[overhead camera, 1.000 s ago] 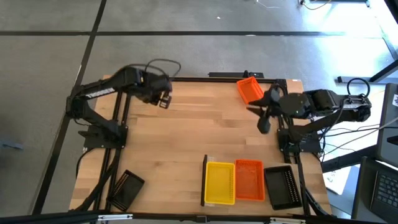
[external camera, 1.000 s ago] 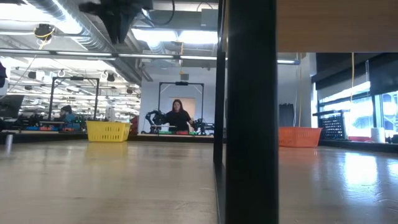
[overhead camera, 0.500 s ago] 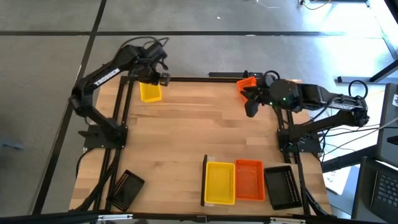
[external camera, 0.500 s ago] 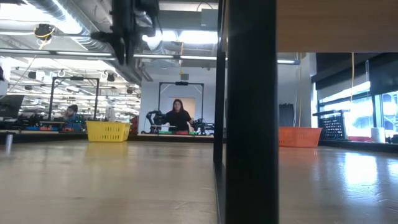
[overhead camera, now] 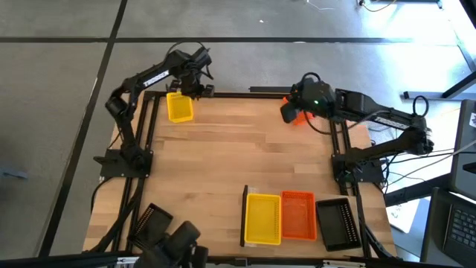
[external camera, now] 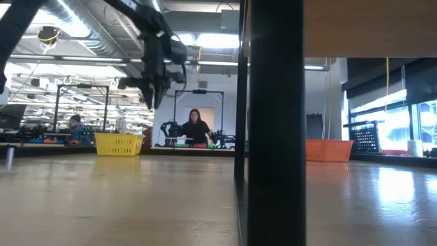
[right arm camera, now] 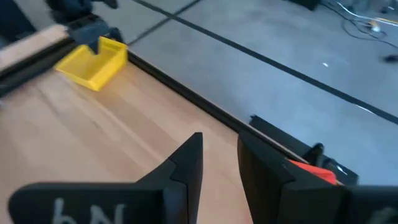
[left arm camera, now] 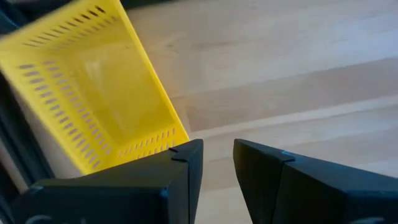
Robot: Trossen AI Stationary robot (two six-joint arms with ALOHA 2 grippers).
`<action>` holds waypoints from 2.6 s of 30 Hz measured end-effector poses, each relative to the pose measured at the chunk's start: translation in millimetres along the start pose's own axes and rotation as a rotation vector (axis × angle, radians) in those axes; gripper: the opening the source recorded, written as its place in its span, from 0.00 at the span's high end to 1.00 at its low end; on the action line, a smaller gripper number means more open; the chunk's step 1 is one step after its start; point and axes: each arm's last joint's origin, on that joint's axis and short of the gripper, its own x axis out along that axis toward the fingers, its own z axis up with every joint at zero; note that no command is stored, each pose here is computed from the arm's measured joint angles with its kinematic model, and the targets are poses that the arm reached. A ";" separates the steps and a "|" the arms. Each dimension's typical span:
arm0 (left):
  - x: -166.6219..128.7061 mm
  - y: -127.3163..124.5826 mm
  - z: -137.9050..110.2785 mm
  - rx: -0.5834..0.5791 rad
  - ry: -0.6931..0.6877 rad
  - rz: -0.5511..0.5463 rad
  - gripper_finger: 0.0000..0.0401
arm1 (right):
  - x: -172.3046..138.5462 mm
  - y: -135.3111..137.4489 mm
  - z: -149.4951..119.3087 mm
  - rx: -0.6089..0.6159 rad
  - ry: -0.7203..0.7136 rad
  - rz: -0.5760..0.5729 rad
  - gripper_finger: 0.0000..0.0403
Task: Stack baskets on shelf by color
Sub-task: Stack the yellow bin on top of the yellow bin
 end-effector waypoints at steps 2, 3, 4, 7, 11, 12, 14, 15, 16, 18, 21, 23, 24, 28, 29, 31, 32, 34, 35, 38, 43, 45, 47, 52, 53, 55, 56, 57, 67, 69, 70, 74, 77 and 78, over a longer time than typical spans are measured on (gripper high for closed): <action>13.2 -1.6 3.6 0.002 0.028 0.018 0.80 | 10.9 -1.9 0.5 -0.001 0.020 -0.033 0.76; 18.4 -2.4 5.1 0.003 0.037 0.025 0.80 | 16.0 -2.3 0.5 -0.015 0.030 -0.047 0.76; 23.0 -3.0 6.5 0.003 0.039 0.036 0.80 | 20.7 -2.9 0.5 -0.027 0.039 -0.060 0.76; 31.1 -3.5 9.6 0.006 0.019 0.087 0.80 | 32.1 -5.8 0.8 -0.060 0.062 -0.091 0.76; 31.3 -1.0 9.9 -0.008 -0.005 0.149 0.80 | 44.8 -10.7 2.4 -0.056 0.076 -0.127 0.76; 31.4 -0.9 10.1 -0.022 -0.010 0.155 0.80 | 47.0 -12.2 3.1 -0.051 0.075 -0.135 0.76; 31.3 0.4 10.9 -0.052 -0.015 0.158 0.80 | 51.4 -13.7 4.2 -0.051 0.074 -0.144 0.76; 31.2 1.3 11.5 -0.059 -0.015 0.158 0.80 | 53.5 -14.4 4.3 -0.058 0.077 -0.149 0.76; 31.7 1.9 11.6 -0.060 -0.015 0.160 0.80 | 55.7 -15.0 4.4 -0.060 0.080 -0.153 0.76; 35.4 3.7 10.1 -0.062 -0.008 0.172 0.80 | 58.5 -16.2 5.3 -0.054 0.077 -0.158 0.76; 42.5 11.4 9.0 -0.079 -0.002 0.220 0.80 | 59.2 -18.2 5.9 -0.050 0.076 -0.166 0.76; 48.9 19.4 11.2 -0.107 0.014 0.201 0.80 | 59.3 -18.5 6.0 -0.050 0.076 -0.167 0.76; 52.9 22.7 12.1 -0.111 0.026 0.177 0.80 | 59.3 -19.2 6.2 -0.051 0.077 -0.168 0.76; 62.6 29.6 13.6 -0.128 0.046 0.127 0.80 | 59.2 -19.6 6.4 -0.077 0.078 -0.168 0.76; 63.9 30.5 13.3 -0.129 0.048 0.127 0.80 | 59.2 -19.6 6.4 -0.091 0.080 -0.167 0.76; 65.8 31.8 13.0 -0.131 0.049 0.128 0.80 | 59.1 -19.6 6.4 -0.096 0.080 -0.167 0.76; 65.9 31.6 13.4 -0.131 0.045 0.126 0.80 | 59.1 -19.6 6.4 -0.097 0.080 -0.167 0.76; 65.9 31.5 13.7 -0.131 0.041 0.126 0.80 | 59.1 -19.6 6.4 -0.098 0.080 -0.166 0.76; 65.9 31.4 13.7 -0.132 0.042 0.124 0.80 | 59.1 -19.6 6.4 -0.098 0.080 -0.166 0.76; 66.2 29.7 16.1 -0.131 0.018 0.106 0.80 | 59.1 -19.6 6.3 -0.098 0.081 -0.166 0.76; 66.4 28.8 21.1 -0.147 -0.028 0.082 0.80 | 58.9 -19.6 6.4 -0.113 0.082 -0.165 0.76; 66.3 29.1 21.4 -0.164 -0.031 0.085 0.80 | 58.9 -19.6 6.3 -0.125 0.083 -0.163 0.76; 66.3 29.3 21.5 -0.168 -0.032 0.086 0.80 | 58.9 -19.6 6.3 -0.126 0.083 -0.164 0.76; 66.2 30.8 21.1 -0.197 -0.043 0.120 0.80 | 58.9 -19.6 6.3 -0.128 0.084 -0.163 0.76; 66.2 30.8 21.1 -0.204 -0.046 0.123 0.80 | 58.9 -19.5 6.3 -0.129 0.084 -0.163 0.76; 66.1 31.1 21.3 -0.227 -0.057 0.136 0.80 | 58.9 -19.6 6.2 -0.129 0.085 -0.163 0.76; 66.1 31.4 21.4 -0.236 -0.059 0.138 0.80 | 58.9 -19.5 6.2 -0.129 0.085 -0.163 0.76; 66.1 31.4 21.5 -0.241 -0.060 0.139 0.80 | 58.9 -19.6 6.2 -0.129 0.085 -0.163 0.76; 76.1 36.7 16.4 -0.249 -0.033 0.150 0.80 | 58.9 -19.5 6.1 -0.169 0.089 -0.161 0.76; 82.8 39.1 13.8 -0.252 -0.029 0.153 0.80 | 58.9 -19.5 6.1 -0.179 0.089 -0.161 0.76; 86.4 39.9 12.5 -0.253 -0.029 0.150 0.80 | 58.9 -19.5 6.1 -0.179 0.089 -0.161 0.76; 97.8 40.3 10.5 -0.244 -0.045 0.108 0.80 | 58.9 -19.5 6.2 -0.181 0.089 -0.161 0.76; 103.0 40.5 7.3 -0.225 -0.042 0.107 0.80 | 58.9 -19.5 6.2 -0.181 0.089 -0.161 0.76; 103.8 40.2 6.7 -0.218 -0.043 0.108 0.80 | 58.9 -19.5 6.2 -0.181 0.089 -0.161 0.76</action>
